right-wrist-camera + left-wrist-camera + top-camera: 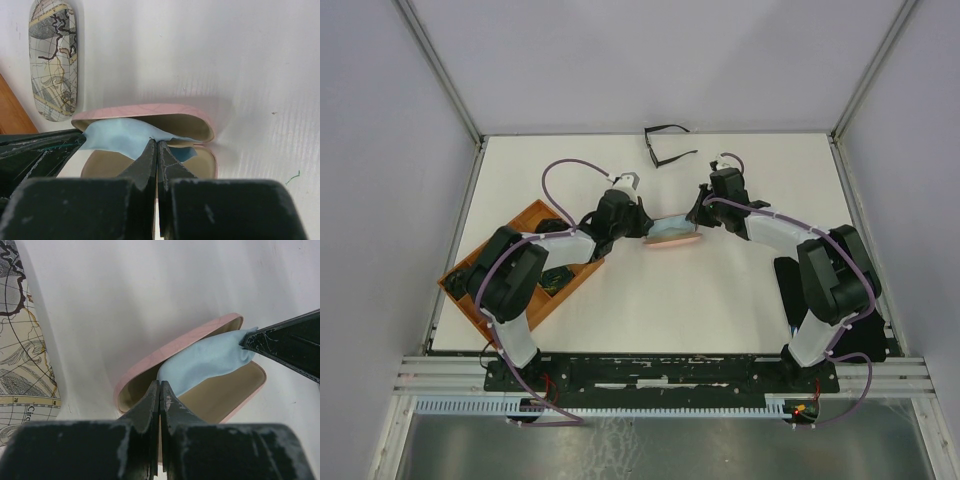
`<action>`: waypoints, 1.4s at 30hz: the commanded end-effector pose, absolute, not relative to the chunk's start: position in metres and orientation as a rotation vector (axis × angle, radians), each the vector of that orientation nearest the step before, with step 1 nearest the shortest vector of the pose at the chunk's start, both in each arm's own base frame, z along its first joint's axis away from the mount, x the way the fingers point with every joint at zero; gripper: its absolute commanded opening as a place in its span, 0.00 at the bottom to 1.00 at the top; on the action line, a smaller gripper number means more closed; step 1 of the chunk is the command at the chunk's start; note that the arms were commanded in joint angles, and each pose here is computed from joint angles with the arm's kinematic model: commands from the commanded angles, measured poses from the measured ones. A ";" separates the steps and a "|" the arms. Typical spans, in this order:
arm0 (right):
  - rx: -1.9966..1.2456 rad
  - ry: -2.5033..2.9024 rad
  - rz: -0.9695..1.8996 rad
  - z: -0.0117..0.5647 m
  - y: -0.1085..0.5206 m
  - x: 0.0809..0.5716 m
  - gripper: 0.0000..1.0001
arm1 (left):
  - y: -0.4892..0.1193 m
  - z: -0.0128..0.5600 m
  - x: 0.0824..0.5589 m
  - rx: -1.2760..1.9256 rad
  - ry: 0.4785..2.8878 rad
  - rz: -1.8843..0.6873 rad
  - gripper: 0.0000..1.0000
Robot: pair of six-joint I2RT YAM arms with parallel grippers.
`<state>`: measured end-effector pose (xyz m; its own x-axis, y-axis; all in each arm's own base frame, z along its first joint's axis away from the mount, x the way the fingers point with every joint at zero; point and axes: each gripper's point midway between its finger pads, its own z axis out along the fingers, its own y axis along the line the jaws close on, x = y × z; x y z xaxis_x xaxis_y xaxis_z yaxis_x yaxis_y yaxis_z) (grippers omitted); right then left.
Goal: Organize the sunglasses
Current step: Place the glasses cleaning cloth in the sunglasses case.
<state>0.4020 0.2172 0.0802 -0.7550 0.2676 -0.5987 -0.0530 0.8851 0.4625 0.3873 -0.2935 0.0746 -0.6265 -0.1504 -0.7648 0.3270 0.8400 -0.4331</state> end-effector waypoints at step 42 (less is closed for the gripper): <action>0.207 2.272 0.664 0.084 0.216 0.445 0.19 | -0.283 0.081 0.435 0.091 2.030 -0.675 0.05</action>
<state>0.4268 0.2145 0.0615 -0.7554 0.3114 -0.5765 -0.0249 0.8656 0.5002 0.4131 -0.2780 0.0620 -0.6015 -0.1939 -0.7750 0.2890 0.8516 -0.4374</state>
